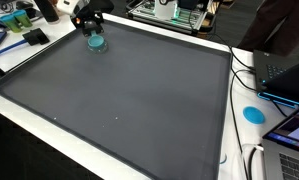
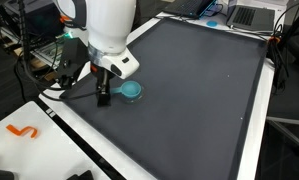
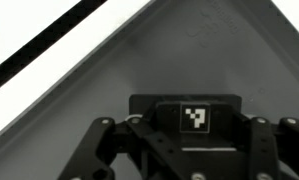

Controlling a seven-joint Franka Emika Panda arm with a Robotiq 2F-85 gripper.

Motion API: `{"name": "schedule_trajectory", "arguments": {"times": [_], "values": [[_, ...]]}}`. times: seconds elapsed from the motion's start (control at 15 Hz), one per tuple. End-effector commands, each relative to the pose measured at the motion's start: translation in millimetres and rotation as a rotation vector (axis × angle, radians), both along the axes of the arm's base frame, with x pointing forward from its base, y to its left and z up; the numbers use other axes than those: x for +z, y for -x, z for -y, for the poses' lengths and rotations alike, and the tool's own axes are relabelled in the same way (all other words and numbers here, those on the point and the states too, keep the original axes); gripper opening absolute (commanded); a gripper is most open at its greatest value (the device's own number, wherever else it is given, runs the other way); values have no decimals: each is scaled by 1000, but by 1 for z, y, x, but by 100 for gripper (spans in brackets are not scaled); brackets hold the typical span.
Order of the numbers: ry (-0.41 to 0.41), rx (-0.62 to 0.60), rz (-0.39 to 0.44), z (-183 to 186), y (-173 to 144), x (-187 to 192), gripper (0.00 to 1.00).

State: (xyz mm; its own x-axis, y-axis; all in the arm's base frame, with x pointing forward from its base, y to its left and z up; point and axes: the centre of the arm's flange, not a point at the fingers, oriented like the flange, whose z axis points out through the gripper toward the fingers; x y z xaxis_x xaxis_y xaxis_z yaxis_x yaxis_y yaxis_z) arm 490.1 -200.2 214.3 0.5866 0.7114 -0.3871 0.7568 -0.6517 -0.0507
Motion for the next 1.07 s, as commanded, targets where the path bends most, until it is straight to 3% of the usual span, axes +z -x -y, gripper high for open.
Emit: {"name": "schedule_trajectory", "arguments": {"times": [0.0, 1.0], "values": [[22, -10, -57, 3, 8, -29, 28], [31, 52, -96, -16, -1, -35, 28]]}}
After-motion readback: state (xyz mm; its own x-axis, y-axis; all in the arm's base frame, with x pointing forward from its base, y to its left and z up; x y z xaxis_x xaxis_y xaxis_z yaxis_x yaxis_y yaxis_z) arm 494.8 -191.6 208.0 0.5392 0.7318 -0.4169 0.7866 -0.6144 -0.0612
